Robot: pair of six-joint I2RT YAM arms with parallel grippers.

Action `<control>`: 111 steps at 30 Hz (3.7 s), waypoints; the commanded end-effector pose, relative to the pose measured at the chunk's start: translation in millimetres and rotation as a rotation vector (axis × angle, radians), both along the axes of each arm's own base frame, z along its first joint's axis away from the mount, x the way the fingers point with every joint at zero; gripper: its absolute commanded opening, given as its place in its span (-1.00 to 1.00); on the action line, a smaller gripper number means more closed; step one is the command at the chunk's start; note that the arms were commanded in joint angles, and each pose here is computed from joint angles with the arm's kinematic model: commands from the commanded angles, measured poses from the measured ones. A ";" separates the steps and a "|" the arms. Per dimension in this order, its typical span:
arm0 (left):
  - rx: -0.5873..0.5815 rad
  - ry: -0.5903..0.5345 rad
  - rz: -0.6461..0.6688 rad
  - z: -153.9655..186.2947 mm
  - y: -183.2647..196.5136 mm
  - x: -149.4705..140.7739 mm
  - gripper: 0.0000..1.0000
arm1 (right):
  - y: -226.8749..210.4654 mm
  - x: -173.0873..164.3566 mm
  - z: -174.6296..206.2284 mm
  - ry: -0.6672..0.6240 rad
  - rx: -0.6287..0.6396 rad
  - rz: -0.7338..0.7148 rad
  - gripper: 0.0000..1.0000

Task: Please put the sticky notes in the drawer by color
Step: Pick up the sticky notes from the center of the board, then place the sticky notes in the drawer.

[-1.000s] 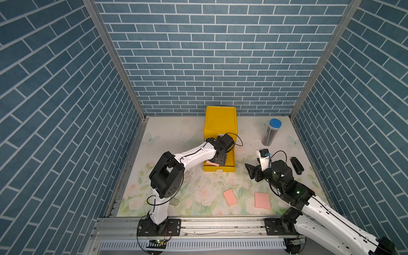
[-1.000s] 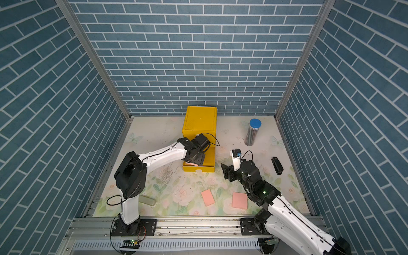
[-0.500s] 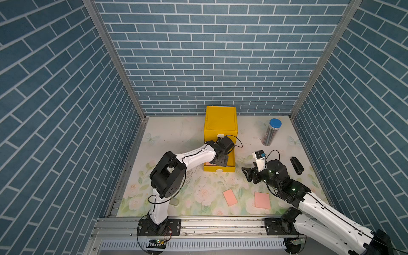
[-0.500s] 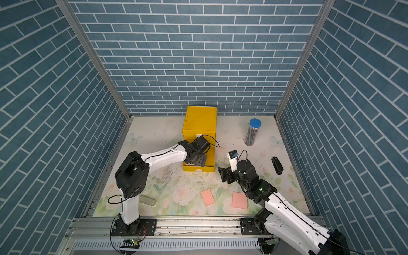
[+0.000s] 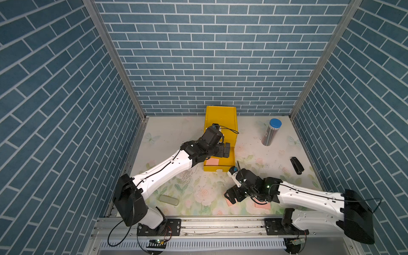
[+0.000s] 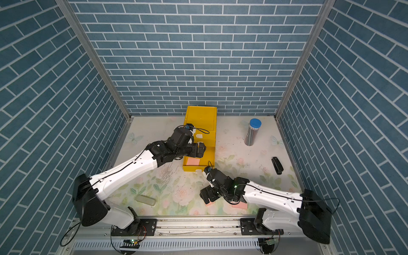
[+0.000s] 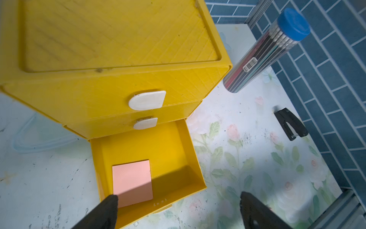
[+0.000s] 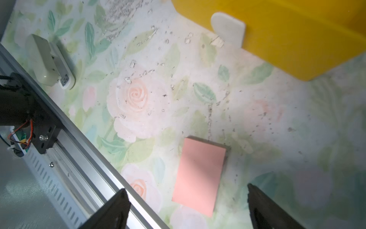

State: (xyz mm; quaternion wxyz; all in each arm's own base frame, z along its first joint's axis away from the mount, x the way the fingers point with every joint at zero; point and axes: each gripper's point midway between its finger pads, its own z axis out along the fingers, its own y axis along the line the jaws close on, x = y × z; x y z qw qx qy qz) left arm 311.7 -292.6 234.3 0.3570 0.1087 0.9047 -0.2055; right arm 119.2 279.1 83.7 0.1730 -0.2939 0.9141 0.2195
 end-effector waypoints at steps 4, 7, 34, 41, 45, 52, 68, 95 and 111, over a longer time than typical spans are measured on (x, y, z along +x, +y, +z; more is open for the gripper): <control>0.078 0.044 0.088 -23.6 39.6 -14.7 1.00 | -12.5 -6.6 -35.9 0.060 -0.178 -0.073 0.93; 0.091 0.055 0.097 -30.2 47.8 -21.0 1.00 | -17.4 -8.2 -43.0 0.071 -0.216 -0.078 0.87; 0.125 0.031 0.129 -36.0 64.5 -25.4 1.00 | -28.4 -17.1 -83.5 0.088 -0.445 -0.025 0.13; 0.118 0.029 0.148 -38.5 69.8 -27.5 1.00 | -15.7 -4.0 -66.2 0.027 -0.423 -0.020 0.11; 0.108 0.025 0.172 -36.0 79.3 -27.9 1.00 | -1.7 11.6 -36.9 -0.020 -0.365 -0.014 0.11; 0.054 0.024 0.225 -43.1 101.8 -27.0 1.00 | 10.6 42.7 -0.6 -0.083 -0.328 -0.002 0.09; -0.065 0.084 0.324 -67.0 138.2 -47.1 1.00 | 88.3 161.9 38.7 -0.203 -0.174 0.028 0.08; -0.095 0.075 0.208 -62.8 97.1 -52.2 1.00 | 65.9 194.3 11.6 -0.209 -0.232 -0.039 0.58; -0.131 0.010 -0.051 -43.1 33.0 -38.8 1.00 | -88.1 69.1 28.2 0.043 -0.246 -0.429 0.98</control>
